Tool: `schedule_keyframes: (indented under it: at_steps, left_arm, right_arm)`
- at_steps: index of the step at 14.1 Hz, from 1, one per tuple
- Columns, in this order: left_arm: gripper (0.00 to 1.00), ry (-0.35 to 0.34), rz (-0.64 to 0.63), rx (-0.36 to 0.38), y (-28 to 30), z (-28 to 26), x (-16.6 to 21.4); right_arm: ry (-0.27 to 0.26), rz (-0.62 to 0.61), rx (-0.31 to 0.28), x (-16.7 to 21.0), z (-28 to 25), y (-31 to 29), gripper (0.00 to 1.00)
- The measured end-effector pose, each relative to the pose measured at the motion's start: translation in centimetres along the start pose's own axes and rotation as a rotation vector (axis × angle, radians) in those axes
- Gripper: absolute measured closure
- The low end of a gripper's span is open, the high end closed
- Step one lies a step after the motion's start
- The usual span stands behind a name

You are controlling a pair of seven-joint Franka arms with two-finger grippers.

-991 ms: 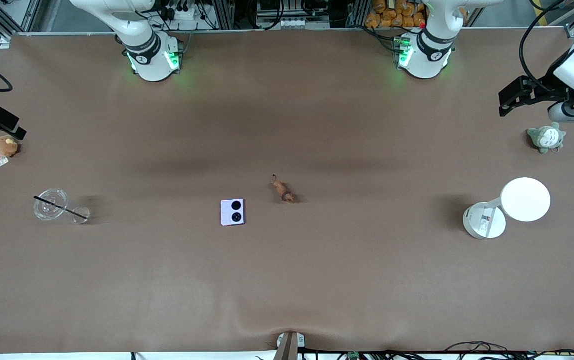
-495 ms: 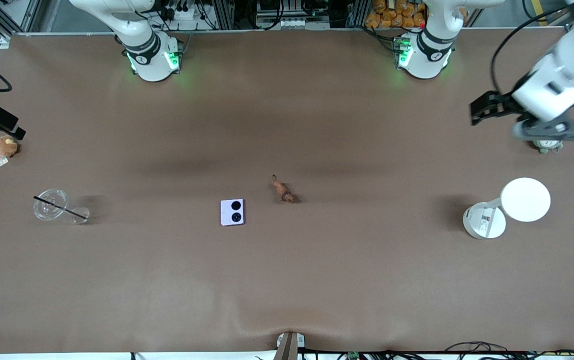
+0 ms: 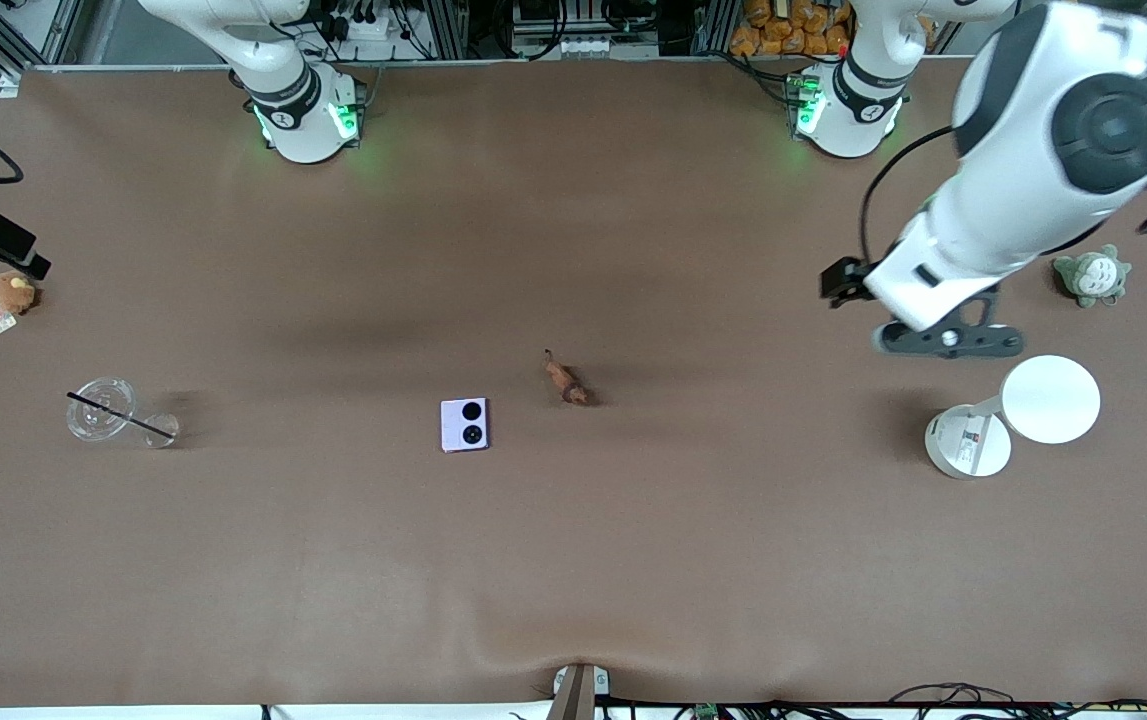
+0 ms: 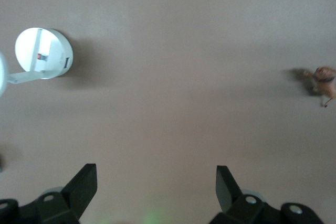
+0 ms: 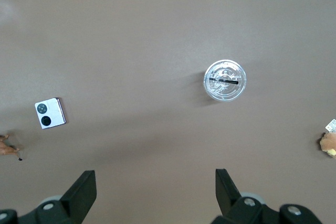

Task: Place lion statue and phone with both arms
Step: 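Reach the left gripper over the brown lion statue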

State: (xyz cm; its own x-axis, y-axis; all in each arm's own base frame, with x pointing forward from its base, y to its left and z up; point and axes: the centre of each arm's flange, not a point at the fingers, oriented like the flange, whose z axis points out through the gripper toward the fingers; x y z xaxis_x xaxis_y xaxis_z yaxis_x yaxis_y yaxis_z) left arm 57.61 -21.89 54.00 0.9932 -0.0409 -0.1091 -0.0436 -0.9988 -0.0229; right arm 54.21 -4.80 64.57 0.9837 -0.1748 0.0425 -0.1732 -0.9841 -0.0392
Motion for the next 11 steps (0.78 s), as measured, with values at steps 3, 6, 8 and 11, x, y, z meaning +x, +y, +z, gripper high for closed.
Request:
schedule_keyframes:
  at_steps: [3,6,8,11]
  left_arm:
    - [0.00,0.008,-0.037,0.000,3.7,0.9,-0.2]
    - [0.00,0.012,-0.083,0.000,6.9,2.0,-0.4]
    - [0.00,0.011,-0.106,0.001,8.8,3.2,-0.4]
    - [0.00,0.014,-0.166,-0.001,12.1,5.4,-0.4]
  right_arm:
    - [0.000,0.000,0.000,0.0,0.0,0.0,0.00]
    - [0.001,0.000,0.000,0.0,0.0,0.0,0.00]
    - [0.001,0.001,0.000,0.0,0.0,0.0,0.00]
    - [0.001,0.001,0.000,0.0,0.0,0.0,0.00]
